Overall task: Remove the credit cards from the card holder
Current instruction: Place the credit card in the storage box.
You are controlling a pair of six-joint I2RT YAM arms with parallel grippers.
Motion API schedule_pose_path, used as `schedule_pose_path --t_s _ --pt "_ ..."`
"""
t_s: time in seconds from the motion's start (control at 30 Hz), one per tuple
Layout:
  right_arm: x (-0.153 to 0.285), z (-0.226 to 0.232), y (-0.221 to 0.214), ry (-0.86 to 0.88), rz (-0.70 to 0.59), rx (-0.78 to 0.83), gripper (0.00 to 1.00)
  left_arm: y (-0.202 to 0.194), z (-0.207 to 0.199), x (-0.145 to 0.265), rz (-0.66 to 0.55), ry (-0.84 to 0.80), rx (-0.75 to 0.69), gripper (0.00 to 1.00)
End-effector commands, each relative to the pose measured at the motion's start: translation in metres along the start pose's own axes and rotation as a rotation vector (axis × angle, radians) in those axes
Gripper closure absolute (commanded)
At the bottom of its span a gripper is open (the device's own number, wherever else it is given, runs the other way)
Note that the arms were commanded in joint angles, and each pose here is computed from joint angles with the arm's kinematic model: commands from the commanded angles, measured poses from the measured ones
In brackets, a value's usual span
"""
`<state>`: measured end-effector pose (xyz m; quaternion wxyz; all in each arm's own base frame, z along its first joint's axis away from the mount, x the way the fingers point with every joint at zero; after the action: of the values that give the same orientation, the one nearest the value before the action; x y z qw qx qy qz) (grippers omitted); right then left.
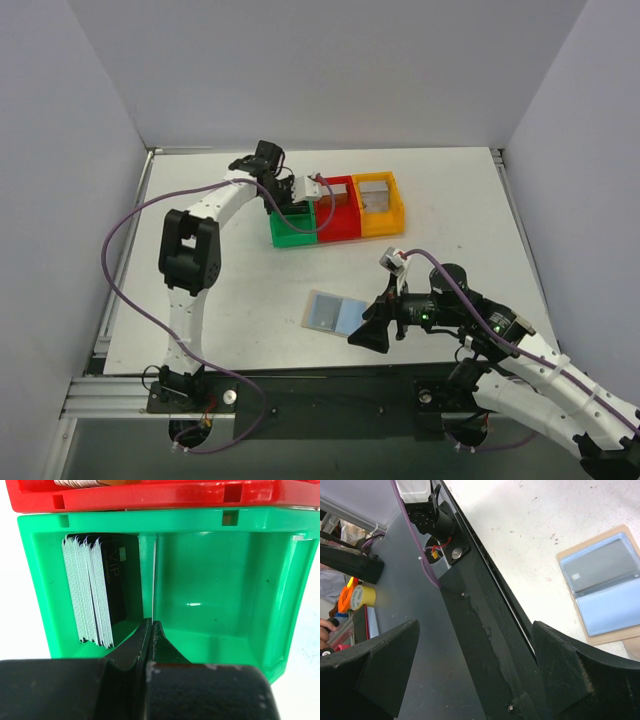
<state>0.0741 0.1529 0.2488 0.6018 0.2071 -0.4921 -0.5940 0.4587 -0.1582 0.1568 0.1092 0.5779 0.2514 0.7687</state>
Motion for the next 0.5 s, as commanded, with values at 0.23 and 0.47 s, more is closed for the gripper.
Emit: schedule_pose_path --t_s 0.23,0.47 --pt "-0.0031 -0.0009 0.0038 0.009 -0.028 0.023 0.12 0.0115 0.0165 -0.0075 -0.049 0.072 -0.017 1.0" --pt "-0.0037 -0.0017 0.0043 0.005 -0.028 0.027 0.11 0.0105 0.0207 -0.0092 -0.049 0.081 -0.014 1.0"
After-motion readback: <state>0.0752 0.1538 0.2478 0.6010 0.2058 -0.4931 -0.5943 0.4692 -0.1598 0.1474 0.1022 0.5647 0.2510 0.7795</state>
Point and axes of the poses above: each gripper's point midway between its finger pads, its own x axis back along the fingers, its own z axis along the line the jaws close on, y = z × x, the point moved 10 cm from there along x, back along the fingers, and after that the axes turned 9 degrees about x, right-handed, at the moved point
